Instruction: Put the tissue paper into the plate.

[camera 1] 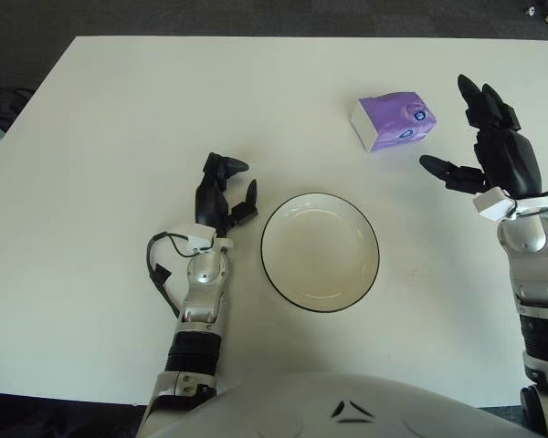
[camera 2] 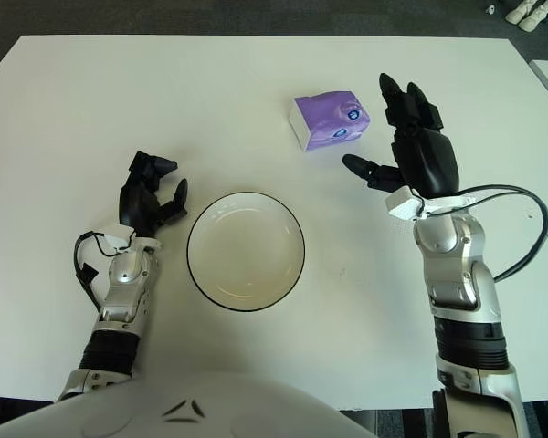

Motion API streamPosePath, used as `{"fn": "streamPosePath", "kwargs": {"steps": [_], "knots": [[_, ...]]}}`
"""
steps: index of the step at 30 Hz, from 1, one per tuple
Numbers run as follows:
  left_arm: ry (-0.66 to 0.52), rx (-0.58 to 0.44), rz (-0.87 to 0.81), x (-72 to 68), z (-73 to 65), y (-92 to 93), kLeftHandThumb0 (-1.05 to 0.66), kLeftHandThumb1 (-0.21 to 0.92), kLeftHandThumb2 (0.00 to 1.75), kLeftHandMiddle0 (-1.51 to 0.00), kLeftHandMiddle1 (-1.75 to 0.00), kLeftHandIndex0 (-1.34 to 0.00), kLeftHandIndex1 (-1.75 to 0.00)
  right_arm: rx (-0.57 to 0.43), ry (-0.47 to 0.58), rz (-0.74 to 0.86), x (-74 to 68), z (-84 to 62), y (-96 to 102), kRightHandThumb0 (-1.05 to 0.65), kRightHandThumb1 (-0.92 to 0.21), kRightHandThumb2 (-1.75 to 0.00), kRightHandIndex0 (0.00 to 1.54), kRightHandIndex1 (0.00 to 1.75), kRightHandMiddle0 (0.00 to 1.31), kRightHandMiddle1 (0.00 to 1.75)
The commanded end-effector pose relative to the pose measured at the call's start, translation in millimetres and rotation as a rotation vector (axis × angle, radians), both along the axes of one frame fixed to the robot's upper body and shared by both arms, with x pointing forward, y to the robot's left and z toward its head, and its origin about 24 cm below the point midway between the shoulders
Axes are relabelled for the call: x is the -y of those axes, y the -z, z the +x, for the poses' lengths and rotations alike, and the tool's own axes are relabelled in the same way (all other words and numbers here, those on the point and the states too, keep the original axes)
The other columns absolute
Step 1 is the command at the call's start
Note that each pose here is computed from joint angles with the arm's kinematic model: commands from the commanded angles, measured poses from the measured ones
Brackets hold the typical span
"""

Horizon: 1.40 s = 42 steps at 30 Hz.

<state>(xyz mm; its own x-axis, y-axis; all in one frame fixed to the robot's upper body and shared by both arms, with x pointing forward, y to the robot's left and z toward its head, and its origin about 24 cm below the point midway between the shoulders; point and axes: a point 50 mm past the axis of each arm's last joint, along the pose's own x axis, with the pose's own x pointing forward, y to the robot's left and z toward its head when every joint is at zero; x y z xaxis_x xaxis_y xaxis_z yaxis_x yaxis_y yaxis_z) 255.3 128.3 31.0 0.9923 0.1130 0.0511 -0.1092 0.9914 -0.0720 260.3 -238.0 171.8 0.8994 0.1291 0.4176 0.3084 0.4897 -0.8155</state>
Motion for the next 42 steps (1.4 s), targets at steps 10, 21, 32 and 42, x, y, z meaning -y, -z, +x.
{"fn": "streamPosePath", "kwargs": {"steps": [10,21,32,42], "knots": [[-0.014,-0.189,-0.005,-0.5,-18.1,37.3,0.00,0.55,0.88,-0.62,-1.24,-0.40,-1.75,-0.039,0.027,-0.108,2.8,8.7,-9.9,-1.04,-0.73,-0.51,0.00,0.00,0.00,0.00],[-0.014,-0.191,0.012,-1.1,-17.9,38.5,0.00,0.56,0.88,-0.60,-1.26,-0.40,-1.75,-0.084,-0.040,-0.152,-6.1,34.5,-16.7,-1.05,-0.74,-0.49,0.00,0.00,0.00,0.00],[-0.020,-0.192,0.005,-0.9,-17.6,37.8,-0.01,0.51,0.95,-0.61,-1.26,-0.45,-1.75,-0.134,-0.062,-0.263,-7.5,51.4,-19.0,-1.05,-0.75,-0.46,0.00,0.00,0.00,0.00],[-0.022,-0.188,-0.004,-0.6,-17.8,37.4,0.00,0.49,0.96,-0.64,-1.25,-0.44,-1.75,-0.130,-0.114,-0.285,-13.2,66.5,-14.6,-1.05,-0.74,-0.44,0.00,0.00,0.00,0.00]]}}
